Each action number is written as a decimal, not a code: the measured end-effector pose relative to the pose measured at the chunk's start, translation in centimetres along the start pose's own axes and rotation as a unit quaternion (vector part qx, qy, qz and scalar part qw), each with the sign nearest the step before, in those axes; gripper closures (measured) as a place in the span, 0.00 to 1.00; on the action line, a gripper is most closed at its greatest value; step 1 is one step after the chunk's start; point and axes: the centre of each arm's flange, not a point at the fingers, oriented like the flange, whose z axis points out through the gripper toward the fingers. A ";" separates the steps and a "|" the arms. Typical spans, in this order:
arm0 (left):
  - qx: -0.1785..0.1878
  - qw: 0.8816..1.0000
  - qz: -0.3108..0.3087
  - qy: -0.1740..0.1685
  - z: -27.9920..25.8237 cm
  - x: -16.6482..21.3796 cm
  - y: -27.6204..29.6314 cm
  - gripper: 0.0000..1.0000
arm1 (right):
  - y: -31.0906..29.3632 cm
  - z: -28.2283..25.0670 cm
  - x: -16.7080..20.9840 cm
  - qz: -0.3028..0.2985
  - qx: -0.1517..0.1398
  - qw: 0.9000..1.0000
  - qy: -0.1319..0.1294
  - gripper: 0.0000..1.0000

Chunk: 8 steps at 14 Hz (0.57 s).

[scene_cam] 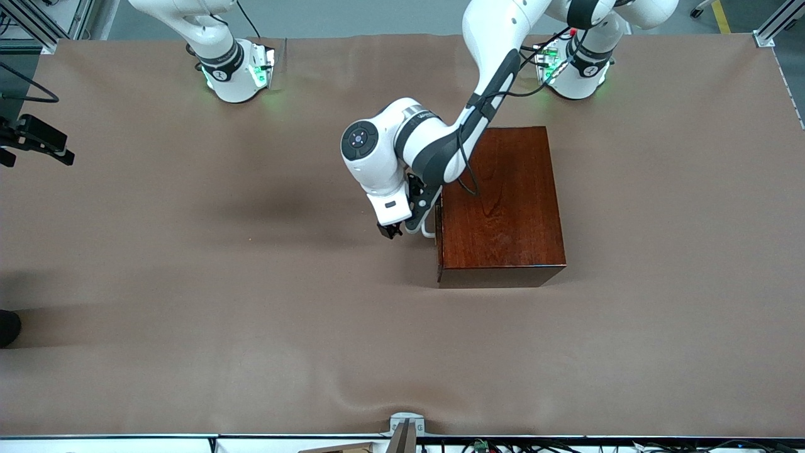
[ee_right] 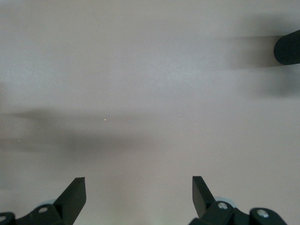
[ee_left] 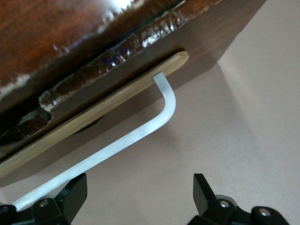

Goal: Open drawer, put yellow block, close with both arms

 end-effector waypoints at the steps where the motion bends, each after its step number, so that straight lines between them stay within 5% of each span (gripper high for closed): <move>1: 0.004 1.000 -0.002 0.001 0.1 0.2 0.0 0.00 | -0.1 0.0 0.0 -0.001 0.000 1.000 0.000 0.00; 8: -0.010 1.000 0.001 -0.005 -2.1 0.8 0.0 0.00 | -0.1 -0.1 0.0 -0.001 0.000 1.000 0.000 0.00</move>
